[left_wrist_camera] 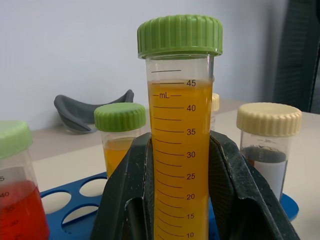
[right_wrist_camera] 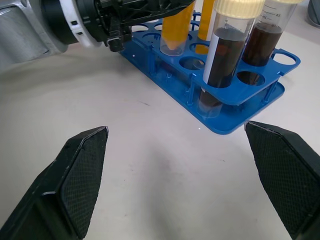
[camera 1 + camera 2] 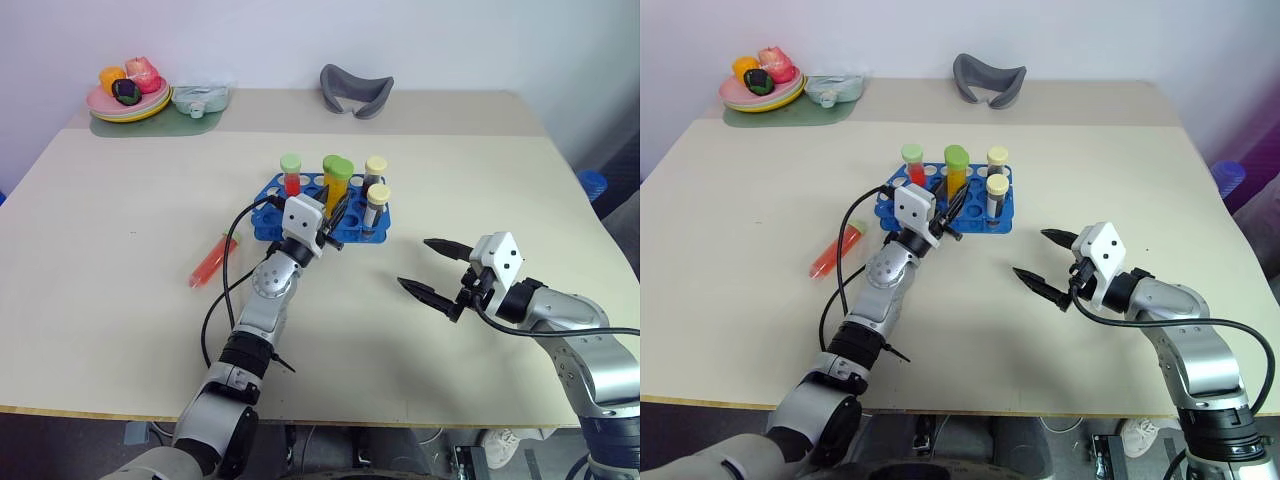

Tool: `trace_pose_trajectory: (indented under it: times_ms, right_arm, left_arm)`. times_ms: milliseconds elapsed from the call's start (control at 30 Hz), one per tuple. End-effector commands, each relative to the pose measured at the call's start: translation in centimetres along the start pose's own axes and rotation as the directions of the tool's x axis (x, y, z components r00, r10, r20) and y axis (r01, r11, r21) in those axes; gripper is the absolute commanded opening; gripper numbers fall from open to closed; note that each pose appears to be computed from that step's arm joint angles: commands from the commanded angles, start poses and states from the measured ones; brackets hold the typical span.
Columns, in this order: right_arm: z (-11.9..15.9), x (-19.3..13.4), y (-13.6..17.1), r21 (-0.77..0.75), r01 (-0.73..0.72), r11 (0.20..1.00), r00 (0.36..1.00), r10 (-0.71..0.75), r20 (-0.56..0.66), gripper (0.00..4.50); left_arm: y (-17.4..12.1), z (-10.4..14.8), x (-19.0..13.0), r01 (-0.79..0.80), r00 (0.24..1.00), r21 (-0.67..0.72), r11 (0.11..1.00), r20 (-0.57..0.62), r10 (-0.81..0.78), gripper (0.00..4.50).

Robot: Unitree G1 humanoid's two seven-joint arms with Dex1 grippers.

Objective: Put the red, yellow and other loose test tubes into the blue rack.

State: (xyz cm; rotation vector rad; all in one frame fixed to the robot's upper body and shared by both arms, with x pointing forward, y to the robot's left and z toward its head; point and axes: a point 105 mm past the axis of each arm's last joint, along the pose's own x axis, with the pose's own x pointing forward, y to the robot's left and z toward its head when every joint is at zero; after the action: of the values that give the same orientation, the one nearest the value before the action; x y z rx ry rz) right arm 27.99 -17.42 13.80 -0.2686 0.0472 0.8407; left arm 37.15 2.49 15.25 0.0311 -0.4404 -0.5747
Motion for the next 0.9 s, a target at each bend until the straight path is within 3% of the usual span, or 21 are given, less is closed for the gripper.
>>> trace_pose_trajectory:
  times_ms: [33,767,900]
  right_arm:
    - [1.1,0.1,0.0,-0.027,-0.003,1.0,0.999,0.004,0.031,4.5]
    - [1.8,0.2,0.4,-0.03,-0.002,1.0,0.999,0.004,0.036,4.5]
    - [2.1,0.4,0.5,-0.027,-0.002,1.0,0.999,0.003,0.036,4.5]
  left_arm:
    - [0.1,0.5,-0.1,-0.005,1.0,0.015,1.0,0.018,0.005,0.85]
    - [0.2,-0.1,0.6,-0.01,1.0,0.027,1.0,0.021,0.009,0.85]
    - [0.7,-0.6,0.2,-0.044,0.999,-0.024,0.999,-0.005,0.044,0.85]
